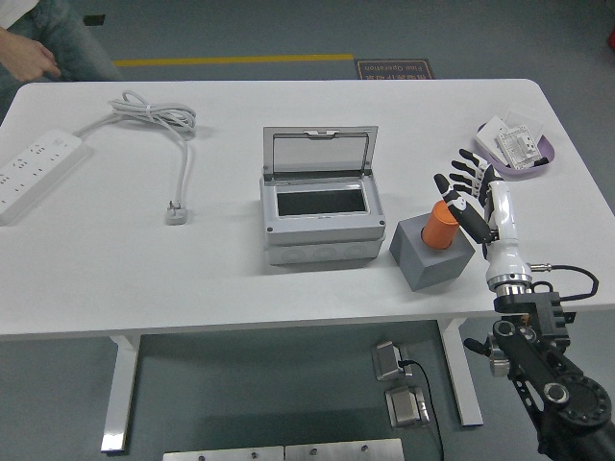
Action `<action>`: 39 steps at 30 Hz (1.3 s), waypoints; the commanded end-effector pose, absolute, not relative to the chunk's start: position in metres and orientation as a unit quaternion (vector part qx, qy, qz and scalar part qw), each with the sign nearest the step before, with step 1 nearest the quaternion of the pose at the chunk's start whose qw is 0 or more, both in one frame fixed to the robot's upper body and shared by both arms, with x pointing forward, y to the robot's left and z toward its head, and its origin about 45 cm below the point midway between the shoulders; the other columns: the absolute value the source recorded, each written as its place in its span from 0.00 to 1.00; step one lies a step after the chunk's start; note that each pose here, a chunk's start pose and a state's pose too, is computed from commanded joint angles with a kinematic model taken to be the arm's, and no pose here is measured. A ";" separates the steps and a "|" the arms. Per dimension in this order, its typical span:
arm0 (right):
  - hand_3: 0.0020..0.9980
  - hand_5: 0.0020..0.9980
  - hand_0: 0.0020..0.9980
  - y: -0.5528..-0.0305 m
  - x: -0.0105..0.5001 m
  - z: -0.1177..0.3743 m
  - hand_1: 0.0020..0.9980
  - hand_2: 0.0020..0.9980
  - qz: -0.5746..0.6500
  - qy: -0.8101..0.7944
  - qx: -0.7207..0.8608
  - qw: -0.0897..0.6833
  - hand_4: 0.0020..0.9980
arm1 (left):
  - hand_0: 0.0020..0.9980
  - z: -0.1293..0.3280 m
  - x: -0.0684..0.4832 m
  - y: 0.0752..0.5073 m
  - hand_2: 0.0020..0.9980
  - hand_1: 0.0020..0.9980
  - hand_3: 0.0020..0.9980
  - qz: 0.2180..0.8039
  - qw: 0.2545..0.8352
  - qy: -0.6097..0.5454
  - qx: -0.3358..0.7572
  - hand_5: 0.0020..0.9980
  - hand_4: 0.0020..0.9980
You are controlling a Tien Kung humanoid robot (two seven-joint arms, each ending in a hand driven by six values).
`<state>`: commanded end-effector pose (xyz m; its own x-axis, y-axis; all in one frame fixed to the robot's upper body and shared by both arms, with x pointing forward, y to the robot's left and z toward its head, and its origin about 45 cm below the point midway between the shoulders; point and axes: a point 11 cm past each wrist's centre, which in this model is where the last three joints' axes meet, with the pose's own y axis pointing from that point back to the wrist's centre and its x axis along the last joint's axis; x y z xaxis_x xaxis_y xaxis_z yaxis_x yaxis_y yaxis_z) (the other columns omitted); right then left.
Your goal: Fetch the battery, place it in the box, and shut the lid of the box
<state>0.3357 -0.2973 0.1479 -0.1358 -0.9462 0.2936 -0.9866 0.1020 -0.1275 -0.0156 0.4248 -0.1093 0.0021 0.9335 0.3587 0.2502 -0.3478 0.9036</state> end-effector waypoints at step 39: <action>0.64 0.10 0.47 -0.283 0.335 0.126 0.61 0.61 0.132 -0.724 0.670 0.099 0.63 | 0.61 -0.109 -0.010 0.424 0.50 0.63 0.64 0.525 0.329 0.466 0.631 0.16 0.76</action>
